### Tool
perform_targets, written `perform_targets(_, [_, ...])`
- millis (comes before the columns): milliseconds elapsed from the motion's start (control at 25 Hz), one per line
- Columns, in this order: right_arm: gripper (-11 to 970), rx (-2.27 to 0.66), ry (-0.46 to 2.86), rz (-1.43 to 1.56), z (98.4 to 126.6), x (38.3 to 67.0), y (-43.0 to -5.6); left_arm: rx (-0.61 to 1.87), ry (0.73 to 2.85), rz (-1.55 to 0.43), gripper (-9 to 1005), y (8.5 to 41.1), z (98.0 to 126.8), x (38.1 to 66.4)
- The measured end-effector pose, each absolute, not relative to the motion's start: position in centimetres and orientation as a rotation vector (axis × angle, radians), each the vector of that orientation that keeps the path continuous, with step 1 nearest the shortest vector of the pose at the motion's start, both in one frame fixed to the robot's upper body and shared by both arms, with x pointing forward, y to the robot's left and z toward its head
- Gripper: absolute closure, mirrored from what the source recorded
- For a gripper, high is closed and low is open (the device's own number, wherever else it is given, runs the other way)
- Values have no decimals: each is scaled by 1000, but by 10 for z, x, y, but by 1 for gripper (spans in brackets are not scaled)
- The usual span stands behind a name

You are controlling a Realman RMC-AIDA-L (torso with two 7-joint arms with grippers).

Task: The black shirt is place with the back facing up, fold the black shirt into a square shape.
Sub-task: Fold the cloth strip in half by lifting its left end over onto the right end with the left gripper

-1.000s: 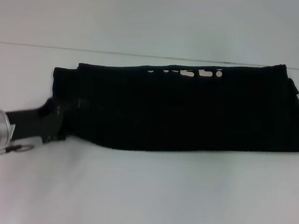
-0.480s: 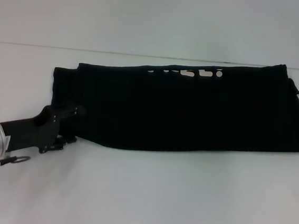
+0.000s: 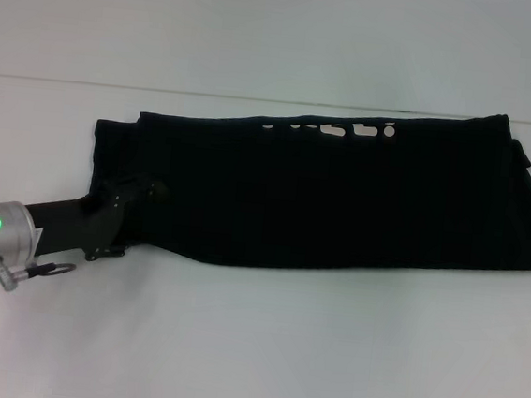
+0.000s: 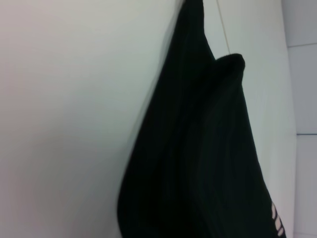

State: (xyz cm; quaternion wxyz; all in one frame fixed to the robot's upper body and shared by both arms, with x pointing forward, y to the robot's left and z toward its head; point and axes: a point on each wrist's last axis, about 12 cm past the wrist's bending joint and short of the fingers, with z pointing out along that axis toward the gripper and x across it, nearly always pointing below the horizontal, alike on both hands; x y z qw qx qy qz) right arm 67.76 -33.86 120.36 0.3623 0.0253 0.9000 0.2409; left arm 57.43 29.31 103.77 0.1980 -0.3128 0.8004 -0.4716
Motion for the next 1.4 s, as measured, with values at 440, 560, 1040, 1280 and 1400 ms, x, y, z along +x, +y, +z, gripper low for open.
perform_targets(440, [372,73,2323,625,1202,676,-341,-798,2042,-1411,200,293,1056,583])
perform_targets(560, [372,74,2324,624,1201,675,-341,-822,2098,-1387,208,295,1050,579])
perform_targets(1040, [371,74,2327,628,1201,674,-342,-860,2200,-1284,239,299,1043,580])
perform_targets(1280, [371,72,2330,633,1201,674,-341,-874,2194,-1252,255,299,1043,586])
perform_targets(1400, [371,72,2329,633,1202,674,-341,-838,2212,-1254,263,297,1045,587])
